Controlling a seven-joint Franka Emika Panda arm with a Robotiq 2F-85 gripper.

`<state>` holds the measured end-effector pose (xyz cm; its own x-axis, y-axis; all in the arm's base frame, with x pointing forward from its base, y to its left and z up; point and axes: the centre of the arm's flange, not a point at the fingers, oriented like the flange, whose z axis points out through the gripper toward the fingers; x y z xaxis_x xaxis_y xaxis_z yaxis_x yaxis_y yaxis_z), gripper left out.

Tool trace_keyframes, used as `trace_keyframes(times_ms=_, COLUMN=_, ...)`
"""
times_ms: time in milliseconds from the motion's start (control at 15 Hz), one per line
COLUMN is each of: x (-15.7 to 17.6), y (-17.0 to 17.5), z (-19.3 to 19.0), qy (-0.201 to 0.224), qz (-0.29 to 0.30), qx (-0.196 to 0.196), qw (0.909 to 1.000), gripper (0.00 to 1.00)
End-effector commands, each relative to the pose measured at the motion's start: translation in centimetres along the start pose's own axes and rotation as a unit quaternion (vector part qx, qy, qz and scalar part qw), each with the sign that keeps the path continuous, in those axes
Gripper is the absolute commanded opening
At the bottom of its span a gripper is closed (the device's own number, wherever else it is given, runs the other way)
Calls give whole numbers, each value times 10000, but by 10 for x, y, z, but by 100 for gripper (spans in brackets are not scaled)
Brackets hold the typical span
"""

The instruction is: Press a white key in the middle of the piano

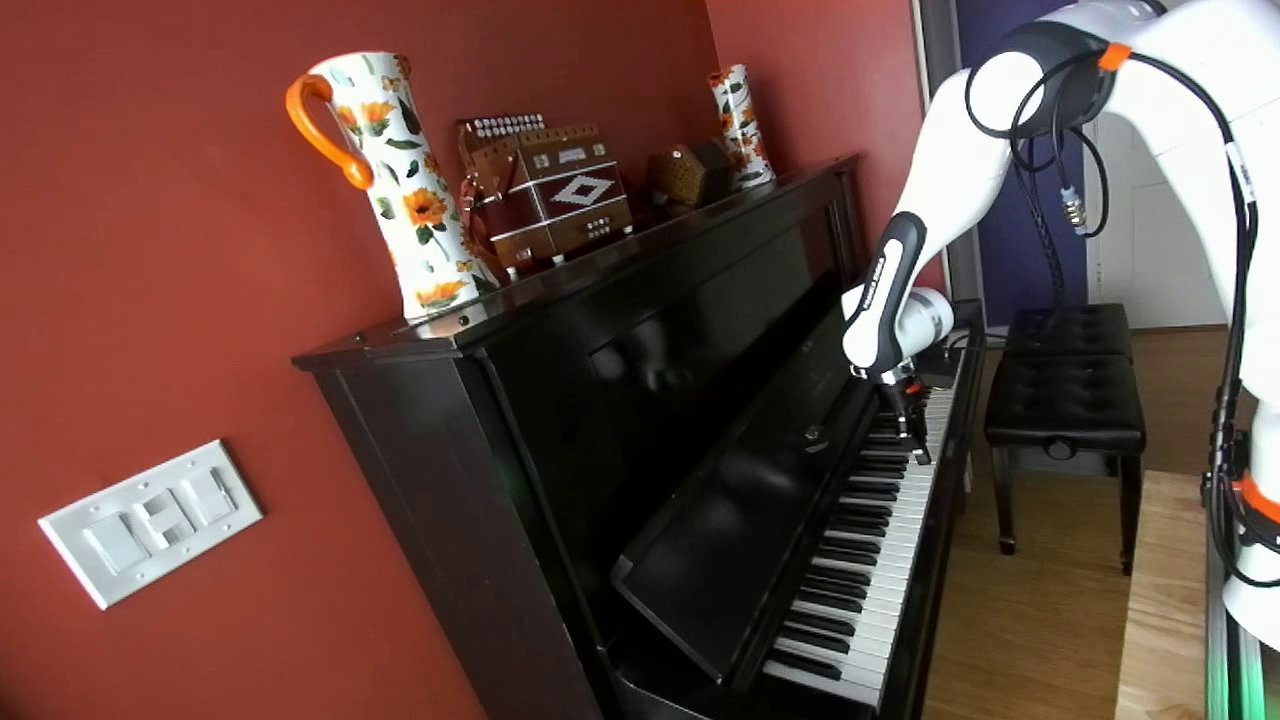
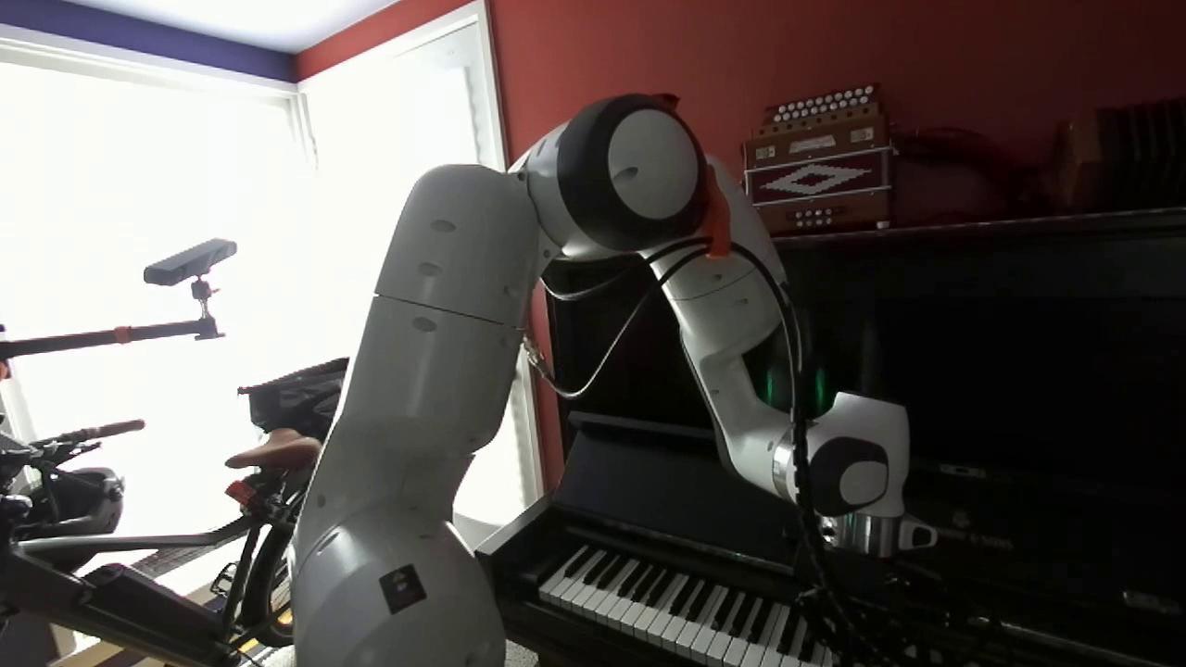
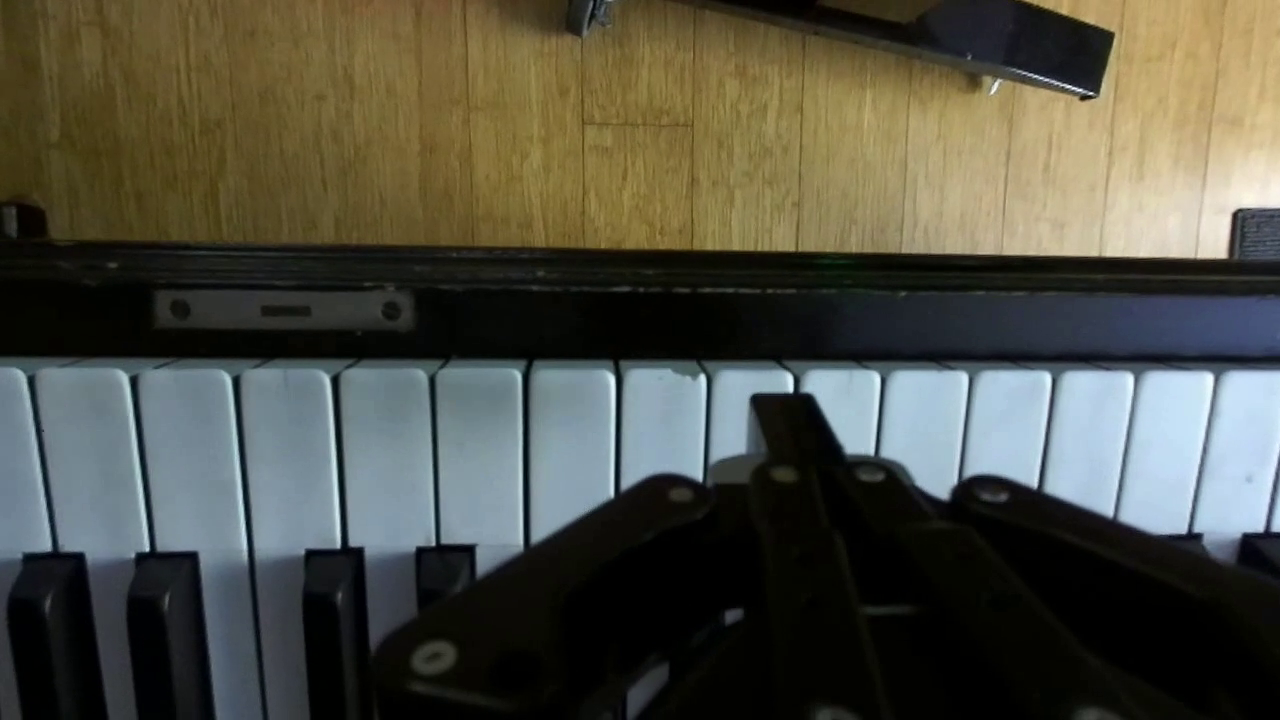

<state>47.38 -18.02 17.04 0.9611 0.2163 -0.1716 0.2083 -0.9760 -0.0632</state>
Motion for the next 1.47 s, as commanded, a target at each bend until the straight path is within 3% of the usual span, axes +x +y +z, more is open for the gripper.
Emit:
trace_keyframes(times_ms=0, x=8, y=11, z=12, qy=80, qz=-145, qx=-101, qw=9998, gripper=0)
trace_keyframes(times_ms=667, x=13, y=20, z=23, qy=158, qz=-209, qx=-276, qw=9993, gripper=0)
trace_keyframes(times_ms=1400, x=14, y=25, z=35, qy=115, qz=-196, qx=-200, qw=9995, gripper=0)
